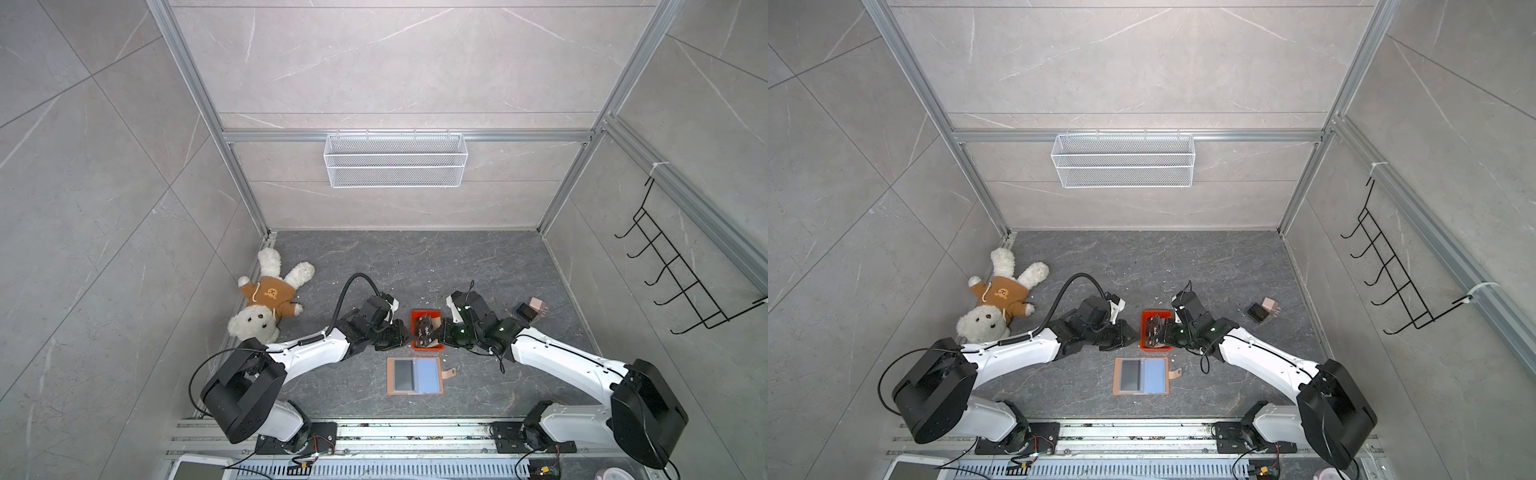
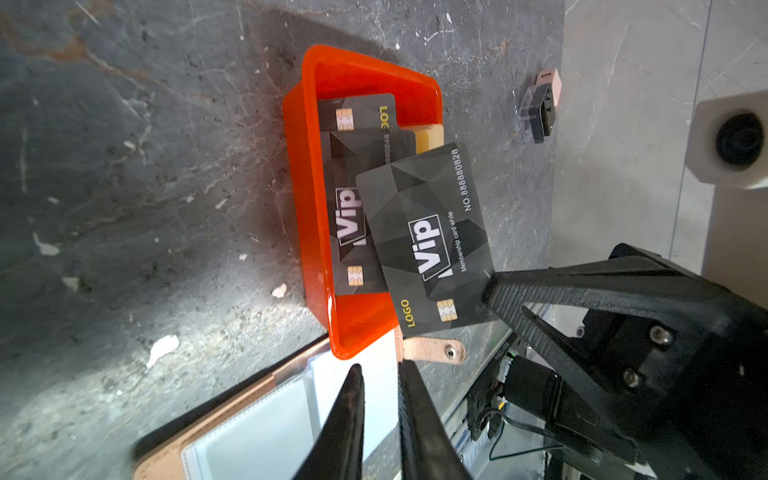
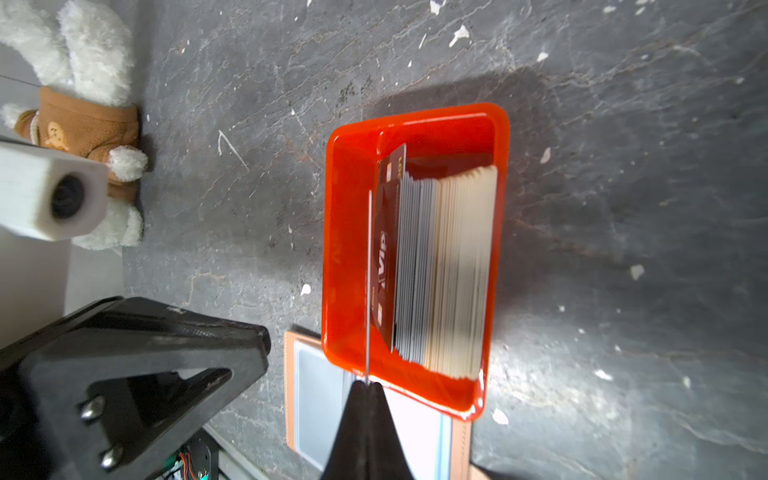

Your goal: Put the credit cards into the card holder

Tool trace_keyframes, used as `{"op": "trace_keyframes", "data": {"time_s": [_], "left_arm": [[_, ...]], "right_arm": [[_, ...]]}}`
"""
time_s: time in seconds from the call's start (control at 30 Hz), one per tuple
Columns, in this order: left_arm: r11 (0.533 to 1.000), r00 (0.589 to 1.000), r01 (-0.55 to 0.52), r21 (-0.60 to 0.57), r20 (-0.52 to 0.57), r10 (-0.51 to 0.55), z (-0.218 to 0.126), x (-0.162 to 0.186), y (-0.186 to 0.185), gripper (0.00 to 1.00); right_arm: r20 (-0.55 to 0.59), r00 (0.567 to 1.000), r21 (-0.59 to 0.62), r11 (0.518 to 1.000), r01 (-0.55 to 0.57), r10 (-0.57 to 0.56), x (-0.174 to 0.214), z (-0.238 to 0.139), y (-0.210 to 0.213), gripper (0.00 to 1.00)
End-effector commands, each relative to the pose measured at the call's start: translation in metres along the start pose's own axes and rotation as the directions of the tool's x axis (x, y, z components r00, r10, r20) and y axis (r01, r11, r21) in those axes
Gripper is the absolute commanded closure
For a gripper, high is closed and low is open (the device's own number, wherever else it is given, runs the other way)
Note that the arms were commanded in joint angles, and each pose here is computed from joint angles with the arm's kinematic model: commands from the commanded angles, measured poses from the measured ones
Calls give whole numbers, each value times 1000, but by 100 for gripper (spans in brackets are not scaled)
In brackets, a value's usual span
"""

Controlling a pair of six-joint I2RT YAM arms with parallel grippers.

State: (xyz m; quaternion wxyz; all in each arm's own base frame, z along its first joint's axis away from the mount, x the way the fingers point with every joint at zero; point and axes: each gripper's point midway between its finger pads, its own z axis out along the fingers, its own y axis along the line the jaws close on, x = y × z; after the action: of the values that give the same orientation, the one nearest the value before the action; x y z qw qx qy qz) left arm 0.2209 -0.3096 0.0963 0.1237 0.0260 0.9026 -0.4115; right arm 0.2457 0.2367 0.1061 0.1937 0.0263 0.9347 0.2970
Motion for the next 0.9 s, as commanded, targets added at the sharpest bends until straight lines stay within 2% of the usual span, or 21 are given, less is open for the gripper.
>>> {"op": "trace_keyframes", "data": {"time_s": [0.0,0.2,0.4,0.63,0.87], "left_arm": [[992,999,-11,124,40,6,-12,-3,-26,80],[964,998,-30,263,56,16,-27,1,-49,75],[917,998,-55,395,60,34,-41,5,-72,73],[867,998,-53,496,46,35,-52,10,-88,72],[813,999,-46,580,49,22,-58,7,-103,72]], "right_arm": [[41,999,-21,1000,-9,10,0,-12,4,100],[75,997,-87,996,15,-8,5,-35,17,100],[115,993,-172,985,8,12,11,-61,28,100],[145,988,-277,961,-15,57,16,-88,38,100],[137,987,-396,918,-20,80,21,-100,54,100]]}}
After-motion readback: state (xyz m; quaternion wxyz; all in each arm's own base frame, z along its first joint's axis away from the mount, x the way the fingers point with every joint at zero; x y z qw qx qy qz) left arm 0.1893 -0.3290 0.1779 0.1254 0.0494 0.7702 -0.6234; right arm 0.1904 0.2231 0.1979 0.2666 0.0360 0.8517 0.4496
